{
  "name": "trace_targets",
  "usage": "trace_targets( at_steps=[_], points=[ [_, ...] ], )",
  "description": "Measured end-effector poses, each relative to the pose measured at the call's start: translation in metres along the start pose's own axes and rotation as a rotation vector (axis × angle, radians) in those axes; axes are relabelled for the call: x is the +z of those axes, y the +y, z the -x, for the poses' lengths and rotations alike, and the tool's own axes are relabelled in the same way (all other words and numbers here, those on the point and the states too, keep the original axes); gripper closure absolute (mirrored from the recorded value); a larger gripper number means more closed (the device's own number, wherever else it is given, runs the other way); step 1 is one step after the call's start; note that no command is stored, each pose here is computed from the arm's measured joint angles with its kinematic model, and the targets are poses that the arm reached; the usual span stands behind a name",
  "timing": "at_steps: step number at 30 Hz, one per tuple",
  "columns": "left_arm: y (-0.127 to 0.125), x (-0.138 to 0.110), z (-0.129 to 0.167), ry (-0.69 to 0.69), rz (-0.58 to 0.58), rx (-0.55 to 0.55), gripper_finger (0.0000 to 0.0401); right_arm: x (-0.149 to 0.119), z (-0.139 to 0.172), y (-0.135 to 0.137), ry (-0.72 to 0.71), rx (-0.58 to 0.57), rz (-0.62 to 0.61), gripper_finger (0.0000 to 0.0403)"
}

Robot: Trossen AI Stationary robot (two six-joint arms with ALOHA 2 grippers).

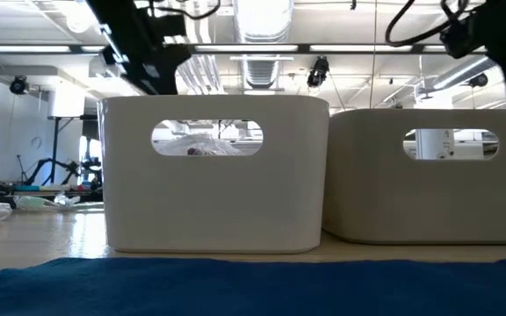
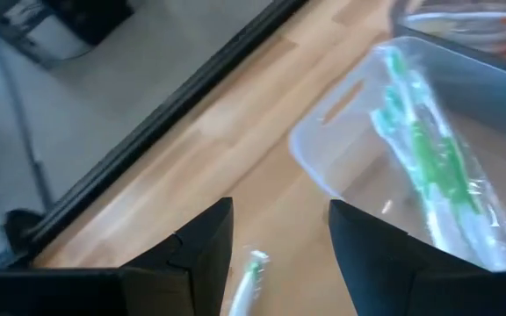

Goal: Pick & Place Toothbrushes
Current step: Put the violet toothbrush into the white bin

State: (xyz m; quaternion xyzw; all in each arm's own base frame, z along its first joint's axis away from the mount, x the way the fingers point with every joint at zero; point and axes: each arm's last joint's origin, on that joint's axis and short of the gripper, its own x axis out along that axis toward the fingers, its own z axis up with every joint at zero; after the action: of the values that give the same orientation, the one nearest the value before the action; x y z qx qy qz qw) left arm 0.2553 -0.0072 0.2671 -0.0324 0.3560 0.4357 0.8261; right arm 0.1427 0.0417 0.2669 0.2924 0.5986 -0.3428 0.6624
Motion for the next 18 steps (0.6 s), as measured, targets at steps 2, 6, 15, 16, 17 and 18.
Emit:
trace_targets(
  at_steps=[2, 6, 15, 16, 17, 18],
  points=[
    [-0.004, -0.007, -0.005, -0.019, -0.012, -0.034, 0.0208, -0.009, -0.001, 0.010, 0.039, -0.008, -0.021, 0.0389],
    [-0.010, -0.012, -0.010, -0.056, -0.046, -0.074, 0.0208, -0.033, -0.001, 0.029, 0.130, -0.025, -0.121, 0.0390],
    [-0.015, -0.014, -0.011, -0.096, -0.110, -0.102, 0.0208, -0.091, -0.001, 0.058, 0.203, -0.120, -0.350, 0.0379],
    [-0.015, -0.013, -0.011, -0.098, -0.122, -0.102, 0.0208, -0.097, -0.002, 0.061, 0.198, -0.128, -0.377, 0.0375],
    [-0.015, -0.013, -0.011, -0.100, -0.135, -0.102, 0.0208, -0.103, -0.002, 0.063, 0.192, -0.135, -0.401, 0.0369],
    [-0.015, -0.013, -0.011, -0.101, -0.146, -0.102, 0.0208, -0.108, -0.003, 0.067, 0.186, -0.142, -0.425, 0.0364]
  ],
)
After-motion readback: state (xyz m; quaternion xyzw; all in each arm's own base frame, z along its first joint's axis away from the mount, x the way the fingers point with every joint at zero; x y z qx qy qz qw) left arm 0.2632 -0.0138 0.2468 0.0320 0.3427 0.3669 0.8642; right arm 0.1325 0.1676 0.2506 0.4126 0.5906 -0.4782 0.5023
